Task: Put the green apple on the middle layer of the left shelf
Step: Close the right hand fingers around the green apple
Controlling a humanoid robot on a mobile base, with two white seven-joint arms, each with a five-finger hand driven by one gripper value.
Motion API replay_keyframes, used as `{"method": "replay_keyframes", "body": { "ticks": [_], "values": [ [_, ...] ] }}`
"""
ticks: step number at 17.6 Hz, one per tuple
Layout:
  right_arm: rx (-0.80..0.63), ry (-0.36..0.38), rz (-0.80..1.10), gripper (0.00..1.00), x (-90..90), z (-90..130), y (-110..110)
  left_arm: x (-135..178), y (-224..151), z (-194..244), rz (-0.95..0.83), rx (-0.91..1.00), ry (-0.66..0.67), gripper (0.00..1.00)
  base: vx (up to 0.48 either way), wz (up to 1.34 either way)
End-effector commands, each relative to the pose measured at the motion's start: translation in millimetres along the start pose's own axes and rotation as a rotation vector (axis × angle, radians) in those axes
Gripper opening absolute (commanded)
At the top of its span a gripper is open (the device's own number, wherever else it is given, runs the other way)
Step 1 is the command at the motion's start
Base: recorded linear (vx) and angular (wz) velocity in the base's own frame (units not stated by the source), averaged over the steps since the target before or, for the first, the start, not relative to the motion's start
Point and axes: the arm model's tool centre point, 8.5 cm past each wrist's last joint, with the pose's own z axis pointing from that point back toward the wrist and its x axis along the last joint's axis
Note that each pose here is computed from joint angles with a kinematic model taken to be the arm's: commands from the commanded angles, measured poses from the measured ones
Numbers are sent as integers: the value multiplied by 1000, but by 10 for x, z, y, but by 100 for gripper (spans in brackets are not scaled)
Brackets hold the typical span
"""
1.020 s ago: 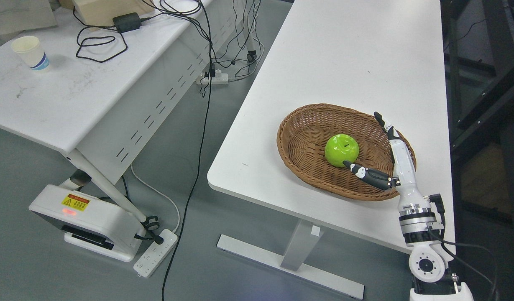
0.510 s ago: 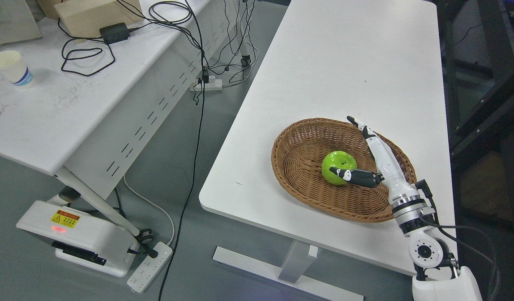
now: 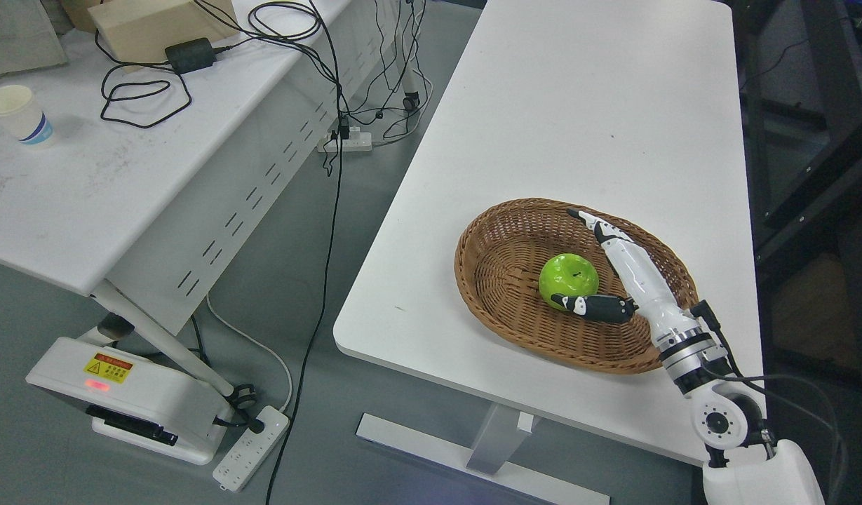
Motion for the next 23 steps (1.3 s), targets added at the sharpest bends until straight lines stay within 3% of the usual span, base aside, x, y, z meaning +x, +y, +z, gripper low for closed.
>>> {"method": "replay_keyframes", "body": {
  "ticks": [1,7,17,23],
  "values": [
    [83,36,62,97,-232,131,28,10,110,14,-6,17,0,100,0,0],
    [130,47,42,97,-255,36,229,12,112,14,-3,17,-2,100,0,0],
    [141,45,41,96,-274,75,260,12,112,14,-3,17,-2,100,0,0],
    [126,61,36,64,-298,76,226,12,112,14,-3,17,-2,100,0,0]
  ]
}}
